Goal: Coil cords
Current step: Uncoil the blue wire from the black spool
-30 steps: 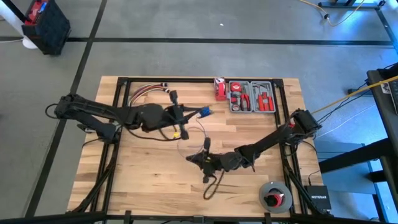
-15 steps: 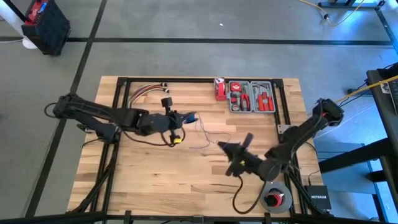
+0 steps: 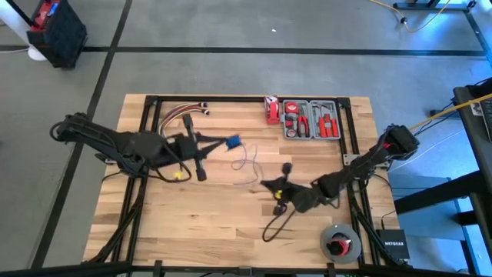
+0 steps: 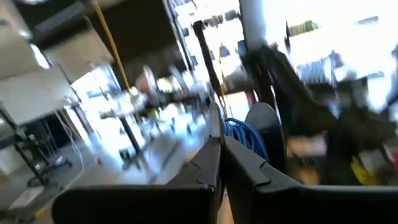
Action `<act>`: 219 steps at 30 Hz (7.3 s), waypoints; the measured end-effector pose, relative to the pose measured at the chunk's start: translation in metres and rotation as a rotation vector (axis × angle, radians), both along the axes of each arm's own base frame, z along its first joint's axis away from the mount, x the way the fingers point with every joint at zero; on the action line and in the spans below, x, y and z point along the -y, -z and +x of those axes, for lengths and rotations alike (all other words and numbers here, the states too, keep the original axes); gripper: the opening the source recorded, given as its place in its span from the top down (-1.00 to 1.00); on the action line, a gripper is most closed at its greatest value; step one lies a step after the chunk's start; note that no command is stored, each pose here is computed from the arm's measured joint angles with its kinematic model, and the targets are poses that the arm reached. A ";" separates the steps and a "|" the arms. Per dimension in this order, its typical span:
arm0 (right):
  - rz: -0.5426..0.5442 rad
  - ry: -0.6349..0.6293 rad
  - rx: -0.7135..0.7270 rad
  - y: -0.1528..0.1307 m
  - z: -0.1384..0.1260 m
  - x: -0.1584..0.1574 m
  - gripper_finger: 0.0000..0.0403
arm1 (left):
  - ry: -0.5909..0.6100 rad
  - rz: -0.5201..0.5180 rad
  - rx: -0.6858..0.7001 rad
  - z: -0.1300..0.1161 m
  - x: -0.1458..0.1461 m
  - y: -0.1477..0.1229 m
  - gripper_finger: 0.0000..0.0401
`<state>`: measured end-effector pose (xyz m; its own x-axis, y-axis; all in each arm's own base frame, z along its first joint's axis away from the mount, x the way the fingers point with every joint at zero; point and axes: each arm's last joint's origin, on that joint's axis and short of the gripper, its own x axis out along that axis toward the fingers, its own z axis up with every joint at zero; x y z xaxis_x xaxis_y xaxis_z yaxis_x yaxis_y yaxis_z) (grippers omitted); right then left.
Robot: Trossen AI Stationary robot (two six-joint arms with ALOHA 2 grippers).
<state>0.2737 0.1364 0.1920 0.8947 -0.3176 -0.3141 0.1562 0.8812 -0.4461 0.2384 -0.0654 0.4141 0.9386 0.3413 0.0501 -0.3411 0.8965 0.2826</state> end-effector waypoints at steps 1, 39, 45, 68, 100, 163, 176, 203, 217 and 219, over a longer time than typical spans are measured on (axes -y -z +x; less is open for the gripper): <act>0.006 -0.037 0.011 0.001 0.008 0.000 0.99 | -0.008 0.009 0.032 0.000 -0.002 -0.004 0.96; -0.415 0.237 0.140 -0.204 -0.103 -0.047 0.99 | -0.488 -0.073 -0.876 -0.033 -0.090 0.081 0.96; -0.261 0.235 0.200 -0.161 -0.116 -0.027 0.99 | -0.324 -0.136 -0.820 -0.043 -0.075 0.072 0.96; 0.396 -0.004 -0.111 -0.124 -0.060 0.023 -0.03 | -0.063 -0.210 -0.443 -0.060 -0.057 0.030 0.96; 0.138 -0.004 0.320 -0.044 0.136 0.108 0.05 | -0.031 -0.183 -0.301 -0.018 -0.051 0.027 0.96; -0.232 -0.391 0.211 -0.116 0.121 -0.030 1.00 | -0.285 0.010 -0.212 -0.010 -0.073 0.014 0.96; -0.548 0.141 -0.085 -0.168 0.052 -0.041 1.00 | -0.322 -0.120 -0.534 -0.044 -0.068 0.045 0.96; 0.052 -0.479 0.164 -0.039 0.064 0.000 1.00 | -0.257 -0.028 0.004 -0.059 -0.063 -0.021 0.96; -0.339 -0.567 0.202 -0.157 0.043 -0.075 1.00 | -0.529 0.006 -0.339 -0.026 -0.105 0.023 0.96; -0.373 -0.508 0.213 -0.176 0.029 -0.075 1.00 | -0.534 0.001 -0.411 -0.028 -0.105 0.030 0.96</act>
